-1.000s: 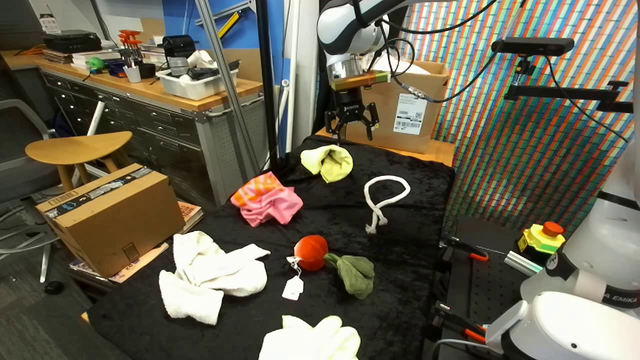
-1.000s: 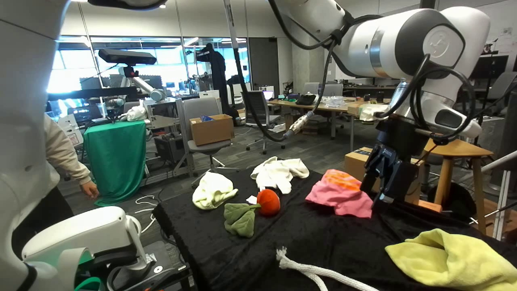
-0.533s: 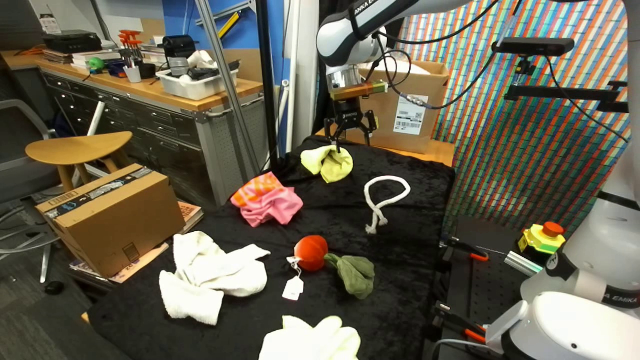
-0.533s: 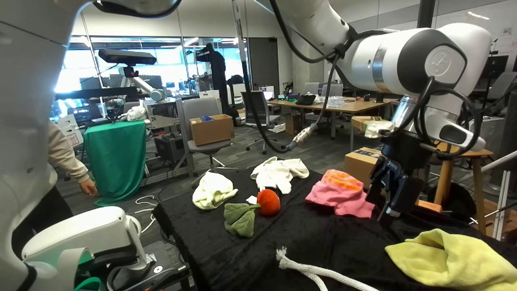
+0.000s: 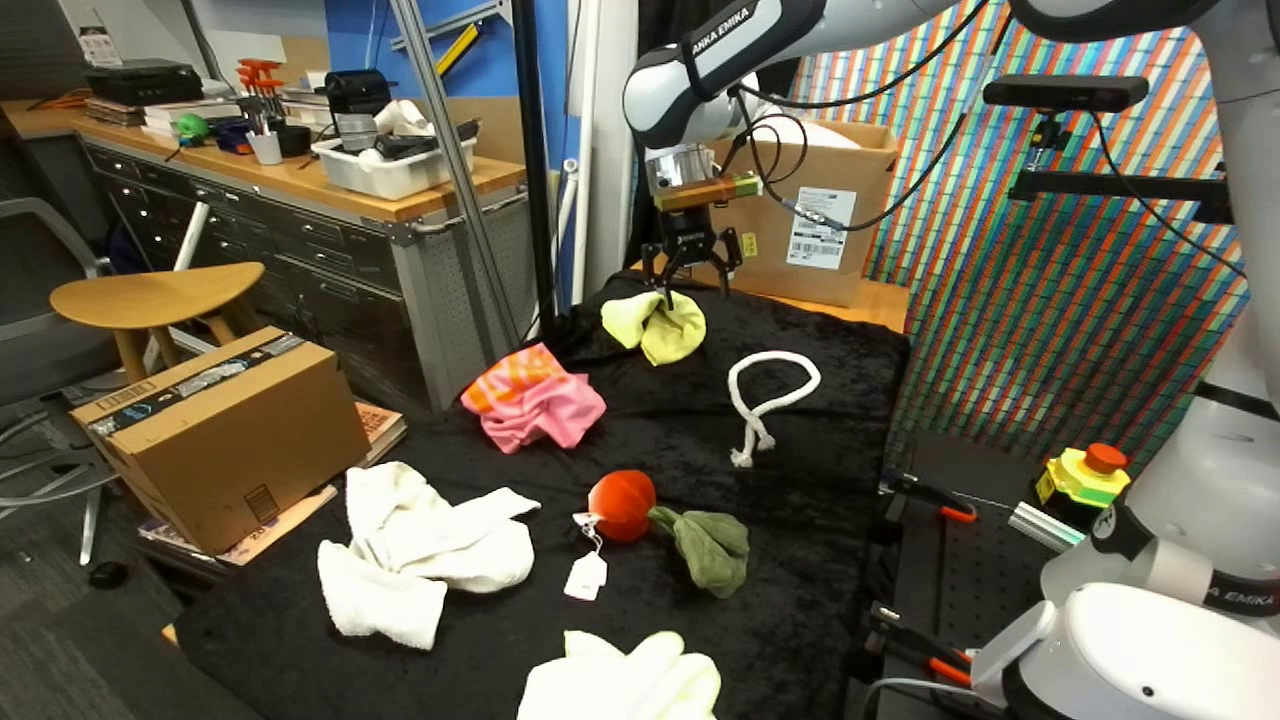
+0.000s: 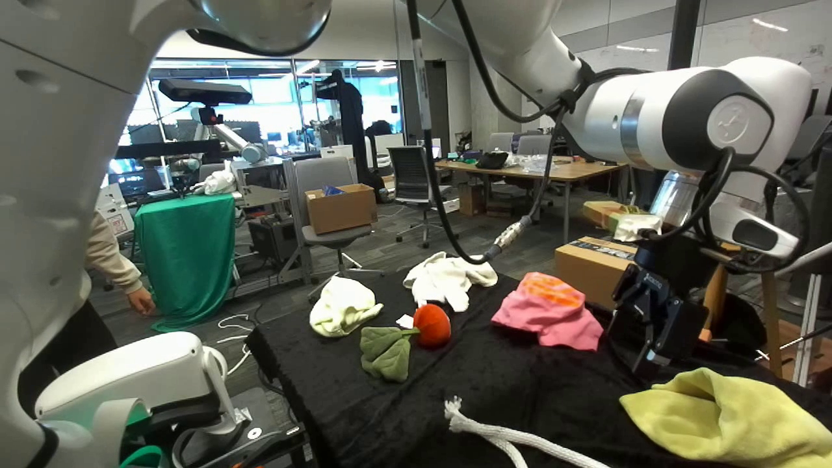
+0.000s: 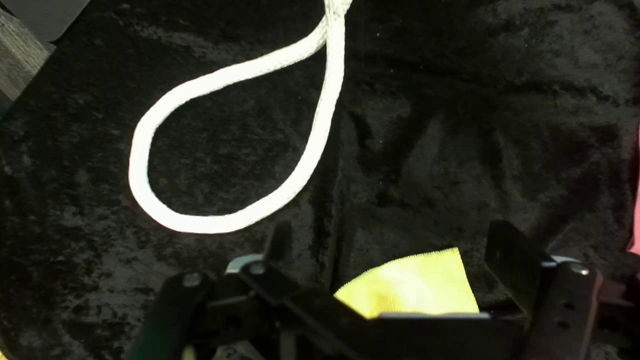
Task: Pile the things on the table onto the pink shirt
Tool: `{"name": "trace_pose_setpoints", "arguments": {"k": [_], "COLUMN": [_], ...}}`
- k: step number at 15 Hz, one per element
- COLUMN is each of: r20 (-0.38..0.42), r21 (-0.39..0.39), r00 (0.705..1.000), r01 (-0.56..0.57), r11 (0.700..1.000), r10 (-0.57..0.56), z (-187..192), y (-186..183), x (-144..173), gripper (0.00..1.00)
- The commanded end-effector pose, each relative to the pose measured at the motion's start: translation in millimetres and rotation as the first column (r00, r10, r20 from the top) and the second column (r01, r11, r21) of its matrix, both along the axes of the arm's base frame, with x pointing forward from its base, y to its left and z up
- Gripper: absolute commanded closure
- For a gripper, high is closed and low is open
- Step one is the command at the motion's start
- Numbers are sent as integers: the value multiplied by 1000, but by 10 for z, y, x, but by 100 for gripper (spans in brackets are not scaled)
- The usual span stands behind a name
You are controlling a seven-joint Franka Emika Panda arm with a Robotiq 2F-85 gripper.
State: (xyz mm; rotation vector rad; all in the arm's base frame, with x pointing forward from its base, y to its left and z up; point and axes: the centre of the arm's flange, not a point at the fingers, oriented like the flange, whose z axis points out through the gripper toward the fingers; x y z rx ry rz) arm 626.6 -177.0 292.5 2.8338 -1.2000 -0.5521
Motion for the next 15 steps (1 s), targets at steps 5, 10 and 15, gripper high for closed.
{"name": "trace_pose_setpoints", "arguments": {"k": [5,10,15], "r20": [-24,-12,22], "r21": [2,-25,-62], "r00": [1000,1000,1000], "r01": [14,25,18], "r11": [1000,999,998], "r10": [-14,-25,-17], "z": [-312,-414,-478], "y": [-331,-480,-535], "x": [308,439,506], "gripper": [0,0,0]}}
